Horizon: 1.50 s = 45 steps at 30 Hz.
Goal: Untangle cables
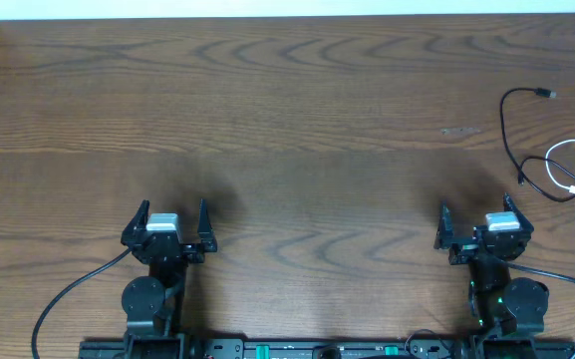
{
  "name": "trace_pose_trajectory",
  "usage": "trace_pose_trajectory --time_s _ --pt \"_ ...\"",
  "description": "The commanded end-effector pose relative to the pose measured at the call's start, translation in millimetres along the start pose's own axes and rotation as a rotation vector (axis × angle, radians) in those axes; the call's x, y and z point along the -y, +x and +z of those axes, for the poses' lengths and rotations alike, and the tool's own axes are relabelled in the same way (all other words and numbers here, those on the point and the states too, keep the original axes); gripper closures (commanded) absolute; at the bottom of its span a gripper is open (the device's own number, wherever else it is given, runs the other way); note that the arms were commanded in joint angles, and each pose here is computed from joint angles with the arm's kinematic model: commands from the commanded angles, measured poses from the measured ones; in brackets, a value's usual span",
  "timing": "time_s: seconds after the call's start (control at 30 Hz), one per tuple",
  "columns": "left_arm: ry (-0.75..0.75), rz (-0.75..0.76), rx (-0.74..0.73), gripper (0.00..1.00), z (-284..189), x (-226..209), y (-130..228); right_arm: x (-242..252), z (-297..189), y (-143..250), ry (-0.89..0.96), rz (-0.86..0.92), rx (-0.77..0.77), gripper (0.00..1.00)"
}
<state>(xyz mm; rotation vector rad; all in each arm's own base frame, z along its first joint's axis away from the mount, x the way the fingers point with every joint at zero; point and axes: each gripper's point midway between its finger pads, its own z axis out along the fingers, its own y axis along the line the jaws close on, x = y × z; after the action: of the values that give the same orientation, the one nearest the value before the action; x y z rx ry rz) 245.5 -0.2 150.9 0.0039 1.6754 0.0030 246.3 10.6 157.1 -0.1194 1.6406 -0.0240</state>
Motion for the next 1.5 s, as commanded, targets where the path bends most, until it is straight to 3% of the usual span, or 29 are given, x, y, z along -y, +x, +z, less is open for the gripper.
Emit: trace_pose_trajectory --time_s 0.0,0.63,1.47 --pt "-0.014 -0.056 -0.049 0.02 0 -2 14 -3 0 0 -0.011 -0.011 0.001 0.01" --pt "0.068 -0.070 -0.050 0.02 -1 18 14 -3 0 0 -0.011 -0.011 0.001 0.01" --pt "0.069 -0.069 -0.053 0.02 -1 18 14 -3 0 0 -0.011 -0.011 0.001 0.01"
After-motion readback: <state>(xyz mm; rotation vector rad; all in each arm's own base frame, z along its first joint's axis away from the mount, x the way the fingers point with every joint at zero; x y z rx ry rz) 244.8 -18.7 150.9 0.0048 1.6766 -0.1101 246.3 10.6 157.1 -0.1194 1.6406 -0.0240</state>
